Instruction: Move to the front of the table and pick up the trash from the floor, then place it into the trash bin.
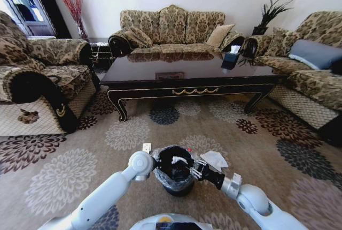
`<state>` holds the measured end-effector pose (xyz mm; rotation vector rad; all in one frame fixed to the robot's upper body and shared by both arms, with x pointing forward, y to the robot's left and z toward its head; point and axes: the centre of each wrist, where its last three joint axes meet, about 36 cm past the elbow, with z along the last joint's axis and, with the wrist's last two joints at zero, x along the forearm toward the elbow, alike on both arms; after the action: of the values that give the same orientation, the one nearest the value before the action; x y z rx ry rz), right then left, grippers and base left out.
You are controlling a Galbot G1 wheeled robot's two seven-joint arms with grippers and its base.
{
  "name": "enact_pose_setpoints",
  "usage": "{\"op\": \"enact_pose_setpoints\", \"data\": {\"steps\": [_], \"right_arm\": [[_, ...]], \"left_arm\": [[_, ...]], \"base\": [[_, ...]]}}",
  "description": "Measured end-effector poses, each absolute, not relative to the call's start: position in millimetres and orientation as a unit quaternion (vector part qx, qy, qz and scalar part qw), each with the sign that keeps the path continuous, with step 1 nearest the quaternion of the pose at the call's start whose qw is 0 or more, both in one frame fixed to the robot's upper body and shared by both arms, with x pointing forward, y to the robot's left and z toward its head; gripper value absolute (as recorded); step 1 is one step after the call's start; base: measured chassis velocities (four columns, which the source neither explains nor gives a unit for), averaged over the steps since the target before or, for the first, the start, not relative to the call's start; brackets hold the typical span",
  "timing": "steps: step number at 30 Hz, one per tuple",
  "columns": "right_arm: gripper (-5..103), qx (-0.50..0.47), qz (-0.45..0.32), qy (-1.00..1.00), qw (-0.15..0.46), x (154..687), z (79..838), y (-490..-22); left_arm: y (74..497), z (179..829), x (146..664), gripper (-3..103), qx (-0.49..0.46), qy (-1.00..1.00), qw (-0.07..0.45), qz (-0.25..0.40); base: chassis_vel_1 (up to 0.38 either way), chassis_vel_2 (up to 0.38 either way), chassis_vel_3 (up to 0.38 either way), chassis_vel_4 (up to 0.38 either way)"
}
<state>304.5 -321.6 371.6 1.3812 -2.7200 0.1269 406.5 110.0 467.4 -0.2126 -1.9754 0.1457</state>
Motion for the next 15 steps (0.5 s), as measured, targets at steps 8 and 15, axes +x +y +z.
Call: {"op": "enact_pose_setpoints", "data": {"steps": [8,15], "right_arm": [[77,0.451,0.042,-0.890,0.041,305.4,373.3,-321.5],[99,0.451,0.040,-0.891,0.039,305.6,374.5,-320.3]], "left_arm": [[110.7,467.1,405.1,0,-0.090,-0.832,0.544,0.061],[113.9,466.7,406.4,0,-0.085,-0.833,0.543,0.061]], "base": [[0.000,0.000,0.000,0.000],[0.000,0.000,0.000,0.000]]}}
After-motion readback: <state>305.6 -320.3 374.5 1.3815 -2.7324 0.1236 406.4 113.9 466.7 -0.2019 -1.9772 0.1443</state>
